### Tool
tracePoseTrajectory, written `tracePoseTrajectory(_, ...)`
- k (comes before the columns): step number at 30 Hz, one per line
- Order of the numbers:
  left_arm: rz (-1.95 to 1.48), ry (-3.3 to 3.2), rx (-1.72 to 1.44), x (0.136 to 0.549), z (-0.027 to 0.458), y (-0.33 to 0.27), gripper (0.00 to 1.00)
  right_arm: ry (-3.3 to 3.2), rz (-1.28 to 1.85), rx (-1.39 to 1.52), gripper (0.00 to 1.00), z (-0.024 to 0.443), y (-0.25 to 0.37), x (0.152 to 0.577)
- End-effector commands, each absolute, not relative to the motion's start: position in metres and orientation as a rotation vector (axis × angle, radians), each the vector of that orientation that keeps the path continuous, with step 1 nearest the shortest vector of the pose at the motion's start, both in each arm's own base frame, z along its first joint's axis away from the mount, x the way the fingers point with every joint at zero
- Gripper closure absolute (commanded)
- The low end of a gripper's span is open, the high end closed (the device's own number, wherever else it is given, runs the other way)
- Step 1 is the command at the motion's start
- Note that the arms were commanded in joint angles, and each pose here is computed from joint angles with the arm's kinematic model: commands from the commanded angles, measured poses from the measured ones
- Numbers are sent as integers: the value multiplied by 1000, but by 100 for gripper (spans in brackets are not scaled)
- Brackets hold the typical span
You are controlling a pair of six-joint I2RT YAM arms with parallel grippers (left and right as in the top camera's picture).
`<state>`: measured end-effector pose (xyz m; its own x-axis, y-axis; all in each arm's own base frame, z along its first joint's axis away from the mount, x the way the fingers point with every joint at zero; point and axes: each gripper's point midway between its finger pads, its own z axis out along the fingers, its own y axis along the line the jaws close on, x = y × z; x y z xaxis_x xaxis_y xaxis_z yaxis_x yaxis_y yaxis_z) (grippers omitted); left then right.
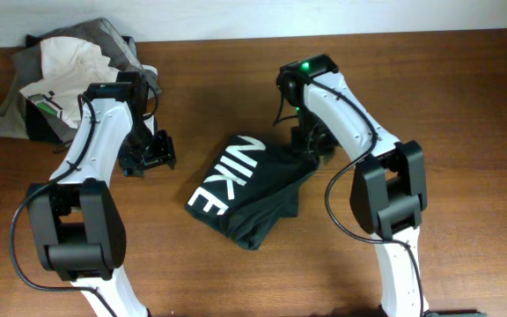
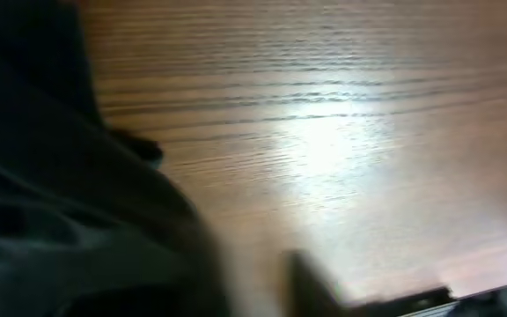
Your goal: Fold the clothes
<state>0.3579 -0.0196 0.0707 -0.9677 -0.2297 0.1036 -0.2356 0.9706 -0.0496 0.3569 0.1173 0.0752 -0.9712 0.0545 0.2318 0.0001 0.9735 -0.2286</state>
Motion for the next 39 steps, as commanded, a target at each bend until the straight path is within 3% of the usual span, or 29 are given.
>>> tracePoseTrajectory(1,196,-3019,371,356,78,-31,34,-2897,440,-39,18,78,105,362)
tracePoseTrajectory(3,284,-3010,340,357,79,-41,34,-2941,424,-72,12,91,106,366)
tracePoseTrajectory(5,331,-3019,288,357,83,-46,42,-3017,388,-86,10,120,108,369)
tracePoseTrajectory(8,449,-3053,135,355,101,-68,42,-3138,325,-132,1,166,101,369)
tracePoseTrajectory(14,465,-2998,-427,314,118,-142,23,-3268,34,-380,2,229,24,371)
tracePoseTrajectory(18,442,-2897,-596,279,97,-177,14,-3256,-29,-471,1,234,-11,368)
tracePoseTrajectory(22,781,-2693,-810,240,87,-212,13,-3258,-25,-470,1,234,-17,368)
tracePoseTrajectory(32,768,-2667,-815,229,55,-209,13,-3245,-23,-467,1,233,-17,365)
tracePoseTrajectory(35,760,-2652,-802,225,56,-207,48,-3245,-23,-467,1,233,-17,365)
tracePoseTrajectory(37,750,-2622,-776,217,60,-204,90,-3249,-24,-468,1,233,-17,366)
tracePoseTrajectory(38,754,-2607,-764,213,62,-203,99,-3254,-25,-469,1,233,-17,367)
tracePoseTrajectory(39,748,-2597,-762,210,64,-203,100,-3258,-25,-468,1,234,-17,368)
